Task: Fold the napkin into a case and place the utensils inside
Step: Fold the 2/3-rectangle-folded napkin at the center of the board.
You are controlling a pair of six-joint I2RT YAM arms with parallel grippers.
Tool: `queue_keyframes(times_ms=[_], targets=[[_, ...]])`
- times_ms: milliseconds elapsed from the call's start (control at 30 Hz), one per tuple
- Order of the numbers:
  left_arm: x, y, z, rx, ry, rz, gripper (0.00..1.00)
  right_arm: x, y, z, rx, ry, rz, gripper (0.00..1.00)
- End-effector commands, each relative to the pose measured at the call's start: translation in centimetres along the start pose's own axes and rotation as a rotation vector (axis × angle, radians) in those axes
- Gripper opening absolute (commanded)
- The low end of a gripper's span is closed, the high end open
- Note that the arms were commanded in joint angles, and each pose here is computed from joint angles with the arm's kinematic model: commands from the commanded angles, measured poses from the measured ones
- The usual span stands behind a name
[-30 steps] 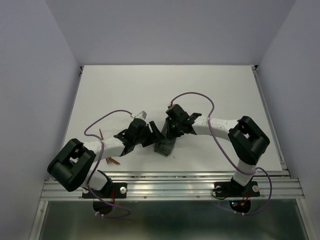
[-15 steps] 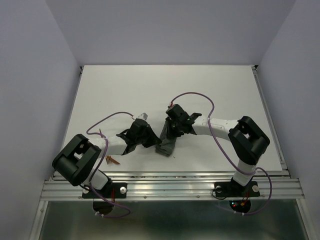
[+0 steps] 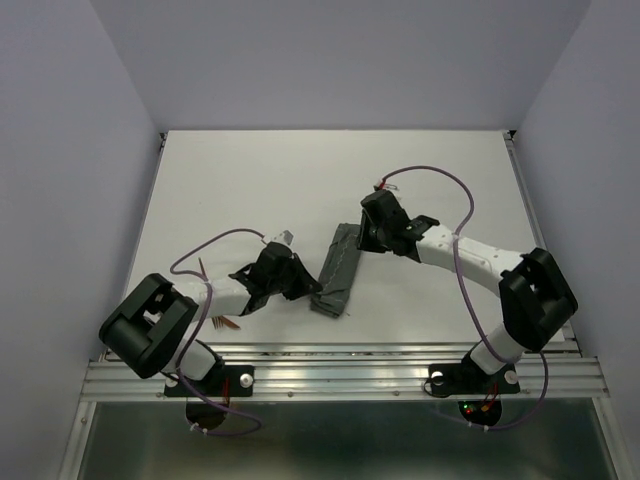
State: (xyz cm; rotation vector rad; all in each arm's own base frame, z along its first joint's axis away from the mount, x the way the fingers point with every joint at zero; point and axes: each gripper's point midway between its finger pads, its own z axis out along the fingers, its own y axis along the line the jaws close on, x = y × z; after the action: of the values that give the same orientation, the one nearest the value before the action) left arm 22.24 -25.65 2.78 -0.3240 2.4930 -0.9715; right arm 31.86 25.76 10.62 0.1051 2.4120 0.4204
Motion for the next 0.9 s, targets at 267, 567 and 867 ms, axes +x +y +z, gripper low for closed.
queue_keyframes(times_ms=[267, 567, 867], targets=[[1.4, -0.9, -1.0, 0.030, 0.003, -0.018, 0.02, 2.0, -5.2, 4.4, 0.165, 0.130, 0.013, 0.29], [3.1, -2.1, -0.3, 0.036, 0.047, 0.004, 0.11, 2.2, -3.7, 6.6, 0.124, 0.190, -0.035, 0.28], [5.1, -6.4, 0.6, 0.095, 0.096, 0.058, 0.62, 0.7, -2.0, 9.4, 0.106, 0.202, -0.095, 0.27]])
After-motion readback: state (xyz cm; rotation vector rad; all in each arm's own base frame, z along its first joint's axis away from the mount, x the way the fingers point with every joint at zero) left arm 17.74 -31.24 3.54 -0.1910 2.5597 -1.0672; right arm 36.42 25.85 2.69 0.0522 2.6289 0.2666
